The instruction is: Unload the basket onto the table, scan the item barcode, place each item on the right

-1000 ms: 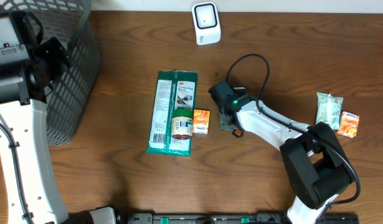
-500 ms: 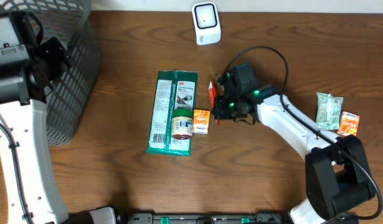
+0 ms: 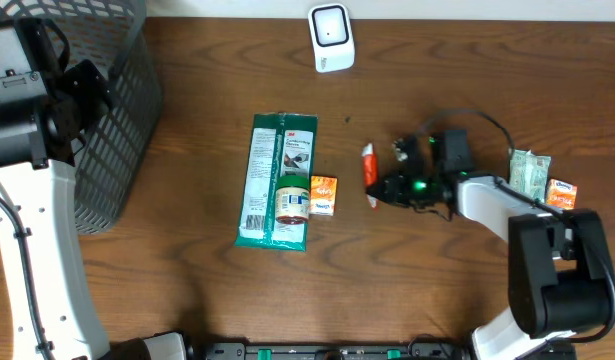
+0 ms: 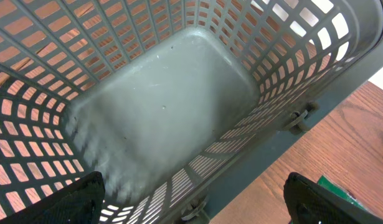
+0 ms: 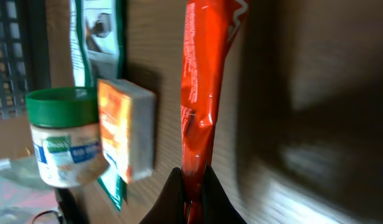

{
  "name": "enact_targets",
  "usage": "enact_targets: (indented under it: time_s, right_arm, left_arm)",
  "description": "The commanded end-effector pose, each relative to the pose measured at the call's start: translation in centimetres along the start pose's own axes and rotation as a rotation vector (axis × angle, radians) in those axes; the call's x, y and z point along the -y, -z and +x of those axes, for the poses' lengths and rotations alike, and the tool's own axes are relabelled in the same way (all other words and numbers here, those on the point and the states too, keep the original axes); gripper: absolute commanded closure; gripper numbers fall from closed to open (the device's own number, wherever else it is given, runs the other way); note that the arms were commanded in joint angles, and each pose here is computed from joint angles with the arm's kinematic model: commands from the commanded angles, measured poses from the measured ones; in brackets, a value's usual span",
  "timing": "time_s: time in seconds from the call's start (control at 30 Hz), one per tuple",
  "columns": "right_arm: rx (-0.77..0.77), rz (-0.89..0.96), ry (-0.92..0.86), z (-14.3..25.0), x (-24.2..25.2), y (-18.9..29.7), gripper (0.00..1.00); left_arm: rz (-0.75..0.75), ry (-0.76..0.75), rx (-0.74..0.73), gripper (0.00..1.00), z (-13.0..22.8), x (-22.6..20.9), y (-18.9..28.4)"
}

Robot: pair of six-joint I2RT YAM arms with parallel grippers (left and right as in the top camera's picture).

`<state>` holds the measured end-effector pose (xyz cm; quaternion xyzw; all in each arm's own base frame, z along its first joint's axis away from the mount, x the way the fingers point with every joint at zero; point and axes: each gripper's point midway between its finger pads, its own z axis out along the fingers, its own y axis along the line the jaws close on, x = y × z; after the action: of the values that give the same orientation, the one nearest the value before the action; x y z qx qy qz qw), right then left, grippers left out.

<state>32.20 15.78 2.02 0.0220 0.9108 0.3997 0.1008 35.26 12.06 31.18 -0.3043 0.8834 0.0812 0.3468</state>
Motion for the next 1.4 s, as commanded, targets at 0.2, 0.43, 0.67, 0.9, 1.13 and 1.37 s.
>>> enact_targets:
  time_s: [0.2, 0.43, 0.67, 0.9, 1.13, 1.37]
  right_arm:
    - [0.031, 0.026, -0.080, 0.5, 3.7, 1.8, 0.97]
    - [0.038, 0.144, -0.110, 0.7, 5.9, 2.1, 0.81]
    - [0.041, 0.172, -0.113, 0.7, 6.4, 2.2, 0.73]
    - [0.046, 0.171, -0.114, 0.2, 6.2, 2.3, 0.74]
    - [0.047, 0.178, -0.115, -0.9, 5.6, 2.8, 0.87]
    - [0.009, 0.317, -0.061, -2.5, 5.8, 4.9, 0.99]
  left_arm:
    - [-0.013, -0.004, 0.011, 0.08, -0.3, -0.4, 0.2]
    - [-0.013, -0.004, 0.011, 0.07, -0.3, -0.4, 0.2]
    - [-0.013, -0.004, 0.011, 0.08, -0.3, -0.4, 0.2]
    - [-0.013, -0.004, 0.011, 0.08, -0.3, -0.4, 0.2]
    - [-0.013, -0.004, 0.011, 0.07, -0.3, -0.4, 0.2]
    - [-0.013, -0.004, 0.011, 0.08, -0.3, -0.4, 0.2]
